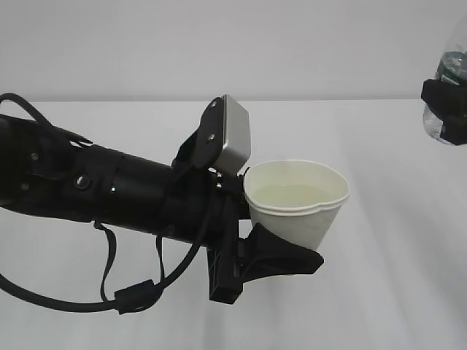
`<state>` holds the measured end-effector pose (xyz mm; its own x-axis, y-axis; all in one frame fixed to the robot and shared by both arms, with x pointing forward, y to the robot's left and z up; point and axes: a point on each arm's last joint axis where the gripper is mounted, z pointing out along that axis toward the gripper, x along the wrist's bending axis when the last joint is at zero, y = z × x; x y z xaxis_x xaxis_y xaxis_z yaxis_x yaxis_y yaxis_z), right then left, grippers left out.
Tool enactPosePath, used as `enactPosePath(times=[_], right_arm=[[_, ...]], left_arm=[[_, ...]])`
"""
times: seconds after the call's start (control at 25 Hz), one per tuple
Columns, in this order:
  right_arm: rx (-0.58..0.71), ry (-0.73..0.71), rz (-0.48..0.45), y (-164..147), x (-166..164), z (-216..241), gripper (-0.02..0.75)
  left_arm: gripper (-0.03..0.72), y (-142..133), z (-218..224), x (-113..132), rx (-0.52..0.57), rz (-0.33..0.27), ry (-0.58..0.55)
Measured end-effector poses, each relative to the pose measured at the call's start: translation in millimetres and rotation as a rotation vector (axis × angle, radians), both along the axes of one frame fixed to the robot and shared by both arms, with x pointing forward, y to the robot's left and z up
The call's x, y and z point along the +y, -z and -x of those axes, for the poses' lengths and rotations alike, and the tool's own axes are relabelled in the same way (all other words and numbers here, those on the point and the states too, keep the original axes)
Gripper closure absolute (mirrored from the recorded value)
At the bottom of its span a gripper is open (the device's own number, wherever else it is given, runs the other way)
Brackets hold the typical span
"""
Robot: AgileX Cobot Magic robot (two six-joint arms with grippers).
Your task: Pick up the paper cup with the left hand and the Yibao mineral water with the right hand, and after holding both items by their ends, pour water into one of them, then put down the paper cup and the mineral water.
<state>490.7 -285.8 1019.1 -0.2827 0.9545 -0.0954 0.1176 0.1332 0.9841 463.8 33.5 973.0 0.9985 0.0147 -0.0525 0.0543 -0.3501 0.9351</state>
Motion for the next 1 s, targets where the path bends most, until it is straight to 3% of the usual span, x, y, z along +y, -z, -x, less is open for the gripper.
enactPosePath(times=[0.48,1.0], right_arm=[[-0.030,0.067,-0.037,25,-4,22,0.344],[-0.060,0.115,-0.067,27,-7,27,0.345]], left_arm=[[0.273,0,0,0,0.000,0.000,0.000],[0.273,-2,-2,-1,0.017,0.021,-0.028]])
